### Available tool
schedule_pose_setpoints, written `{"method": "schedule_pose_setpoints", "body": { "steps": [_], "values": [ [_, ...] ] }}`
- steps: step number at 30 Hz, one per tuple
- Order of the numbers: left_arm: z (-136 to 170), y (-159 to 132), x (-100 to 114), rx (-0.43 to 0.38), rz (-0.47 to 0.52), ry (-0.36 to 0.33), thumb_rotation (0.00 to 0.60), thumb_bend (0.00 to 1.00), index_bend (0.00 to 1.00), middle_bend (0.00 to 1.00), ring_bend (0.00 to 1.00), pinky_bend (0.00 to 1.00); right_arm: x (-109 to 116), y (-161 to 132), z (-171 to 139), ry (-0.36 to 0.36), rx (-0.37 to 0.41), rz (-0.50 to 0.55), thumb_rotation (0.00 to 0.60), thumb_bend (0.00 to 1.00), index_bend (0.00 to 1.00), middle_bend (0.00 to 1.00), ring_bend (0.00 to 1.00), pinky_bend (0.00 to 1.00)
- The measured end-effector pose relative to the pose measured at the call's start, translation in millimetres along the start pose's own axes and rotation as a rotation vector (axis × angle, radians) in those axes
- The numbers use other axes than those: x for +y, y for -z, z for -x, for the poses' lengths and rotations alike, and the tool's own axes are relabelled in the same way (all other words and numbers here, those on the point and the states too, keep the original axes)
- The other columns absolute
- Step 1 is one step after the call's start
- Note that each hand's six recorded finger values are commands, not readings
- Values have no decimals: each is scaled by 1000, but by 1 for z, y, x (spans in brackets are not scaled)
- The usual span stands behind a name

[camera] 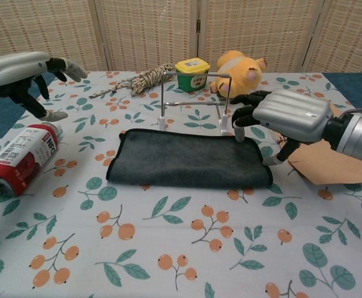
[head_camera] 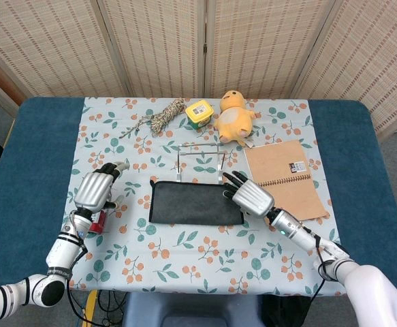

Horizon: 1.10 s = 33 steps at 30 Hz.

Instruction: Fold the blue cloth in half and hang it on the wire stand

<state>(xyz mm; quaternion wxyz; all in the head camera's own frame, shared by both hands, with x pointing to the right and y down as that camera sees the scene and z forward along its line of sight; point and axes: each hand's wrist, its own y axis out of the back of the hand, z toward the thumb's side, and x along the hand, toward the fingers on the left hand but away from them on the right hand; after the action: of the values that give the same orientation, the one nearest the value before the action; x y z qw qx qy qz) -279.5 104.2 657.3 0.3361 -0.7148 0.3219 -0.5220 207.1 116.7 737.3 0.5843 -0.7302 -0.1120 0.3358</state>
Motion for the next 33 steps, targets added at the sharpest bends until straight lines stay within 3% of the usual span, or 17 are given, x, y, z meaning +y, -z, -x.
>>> {"method": "schedule_pose_setpoints", "body": {
  "steps": [9,33],
  "values": [
    [1,1,0,2,-2,1,600,285,159,177,174,363,1,7,-10,26,2,17,600,9,416,281,62,148],
    [2,2,-5,13,8,16,600,284,157,164,161,356,-18,1,-2,-35,11,-19,600,10,416,280,62,148]
  ]
}}
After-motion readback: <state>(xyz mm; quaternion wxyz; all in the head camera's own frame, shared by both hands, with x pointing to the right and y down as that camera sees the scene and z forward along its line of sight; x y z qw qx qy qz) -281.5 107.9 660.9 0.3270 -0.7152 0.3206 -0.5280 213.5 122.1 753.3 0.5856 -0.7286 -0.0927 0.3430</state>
